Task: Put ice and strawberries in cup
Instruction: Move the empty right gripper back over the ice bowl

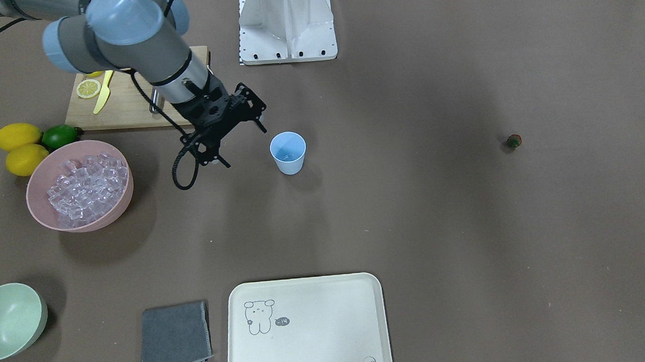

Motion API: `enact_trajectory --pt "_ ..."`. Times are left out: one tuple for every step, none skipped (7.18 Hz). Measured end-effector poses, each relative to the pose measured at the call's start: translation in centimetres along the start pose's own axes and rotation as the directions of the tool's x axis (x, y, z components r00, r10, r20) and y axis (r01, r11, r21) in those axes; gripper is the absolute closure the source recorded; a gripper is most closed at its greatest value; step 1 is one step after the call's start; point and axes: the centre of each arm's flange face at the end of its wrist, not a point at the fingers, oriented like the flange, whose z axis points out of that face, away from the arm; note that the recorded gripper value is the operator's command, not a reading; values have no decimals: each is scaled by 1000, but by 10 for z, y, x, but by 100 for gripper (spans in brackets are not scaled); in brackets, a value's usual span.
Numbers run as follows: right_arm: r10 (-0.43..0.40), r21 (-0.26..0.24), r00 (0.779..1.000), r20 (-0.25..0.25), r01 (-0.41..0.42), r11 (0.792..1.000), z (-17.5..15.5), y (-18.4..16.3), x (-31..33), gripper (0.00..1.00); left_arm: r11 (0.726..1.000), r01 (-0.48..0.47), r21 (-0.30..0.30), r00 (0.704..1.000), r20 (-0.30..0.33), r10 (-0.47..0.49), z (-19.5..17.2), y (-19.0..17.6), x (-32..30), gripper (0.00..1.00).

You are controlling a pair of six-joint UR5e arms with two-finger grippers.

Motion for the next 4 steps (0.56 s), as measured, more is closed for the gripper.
enact_trajectory --pt "27 6 1000 -13 -27 1000 -22 -3 35 0 1000 -6 4 1000 -1 6 -1 -1 2 2" --pt "58 18 998 -31 -57 998 -42 -3 65 0 1000 -14 10 1000 -2 14 -4 -4 5 2" --pt "93 34 994 -54 -91 995 -64 2 96 0 1000 -21 16 1000 -3 21 -6 -5 8 2" --pt "128 46 989 -77 -125 991 -83 16 124 0 1000 -25 18 1000 -4 25 -7 -6 10 2"
